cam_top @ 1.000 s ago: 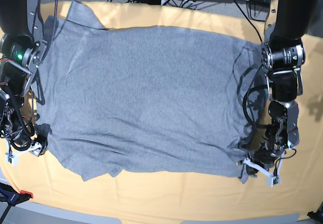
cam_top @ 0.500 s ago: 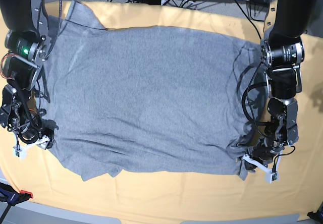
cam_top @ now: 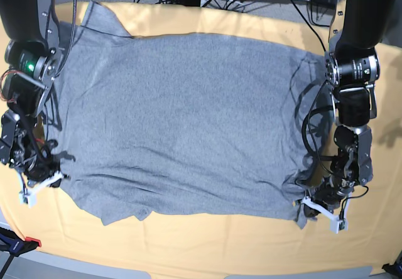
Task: Layout the t-shirt on the table in an organized manner, then fold the t-shirt properly
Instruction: 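Pull both hem edges apart to smooth the shirt body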
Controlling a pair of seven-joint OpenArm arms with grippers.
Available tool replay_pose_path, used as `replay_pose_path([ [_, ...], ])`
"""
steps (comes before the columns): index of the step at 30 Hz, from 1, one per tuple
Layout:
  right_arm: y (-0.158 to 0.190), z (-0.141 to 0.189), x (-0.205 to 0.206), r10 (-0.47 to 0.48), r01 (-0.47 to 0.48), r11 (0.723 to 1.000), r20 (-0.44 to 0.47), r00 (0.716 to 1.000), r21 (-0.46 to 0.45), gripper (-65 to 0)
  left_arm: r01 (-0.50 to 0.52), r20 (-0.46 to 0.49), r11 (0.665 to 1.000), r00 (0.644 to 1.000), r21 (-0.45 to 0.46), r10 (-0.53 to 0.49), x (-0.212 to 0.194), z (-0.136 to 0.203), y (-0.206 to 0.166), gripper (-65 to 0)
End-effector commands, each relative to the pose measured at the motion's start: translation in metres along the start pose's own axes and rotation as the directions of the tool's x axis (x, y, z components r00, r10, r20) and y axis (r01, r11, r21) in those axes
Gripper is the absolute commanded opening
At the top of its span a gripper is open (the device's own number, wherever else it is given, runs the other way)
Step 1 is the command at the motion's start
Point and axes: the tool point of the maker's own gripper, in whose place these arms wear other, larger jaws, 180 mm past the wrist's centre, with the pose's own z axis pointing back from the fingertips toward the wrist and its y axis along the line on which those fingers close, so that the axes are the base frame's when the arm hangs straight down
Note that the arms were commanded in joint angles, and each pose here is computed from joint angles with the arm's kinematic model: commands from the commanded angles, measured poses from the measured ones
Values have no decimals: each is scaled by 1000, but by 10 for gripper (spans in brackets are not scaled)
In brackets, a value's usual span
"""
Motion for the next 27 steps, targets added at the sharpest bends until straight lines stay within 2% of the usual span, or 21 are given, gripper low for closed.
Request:
replay_pose_path([
  [1, -11, 10, 43, -1, 4, 1000, 102, 995, -27, -650, 9, 88, 1000, 996, -18, -7, 40, 3, -6, -650],
  [11, -59, 26, 67, 1, 25, 972, 111, 994, -235, -650, 13, 125, 1000, 992, -21, -10, 58, 4, -8, -650],
  [15, -58, 26, 68, 0, 27, 972, 114, 993, -232, -650, 15, 156, 1000, 988, -24, -11, 70, 5, -10, -650],
  [20, -44, 23, 68, 44, -26, 987, 109, 993, -156, -650, 22, 195, 999, 981, -31, -15, 92, 8, -15, -650],
  [27, -43, 23, 68, 47, -30, 988, 109, 993, -150, -650, 37, 221, 999, 975, -34, -29, 111, 11, -19, -650],
])
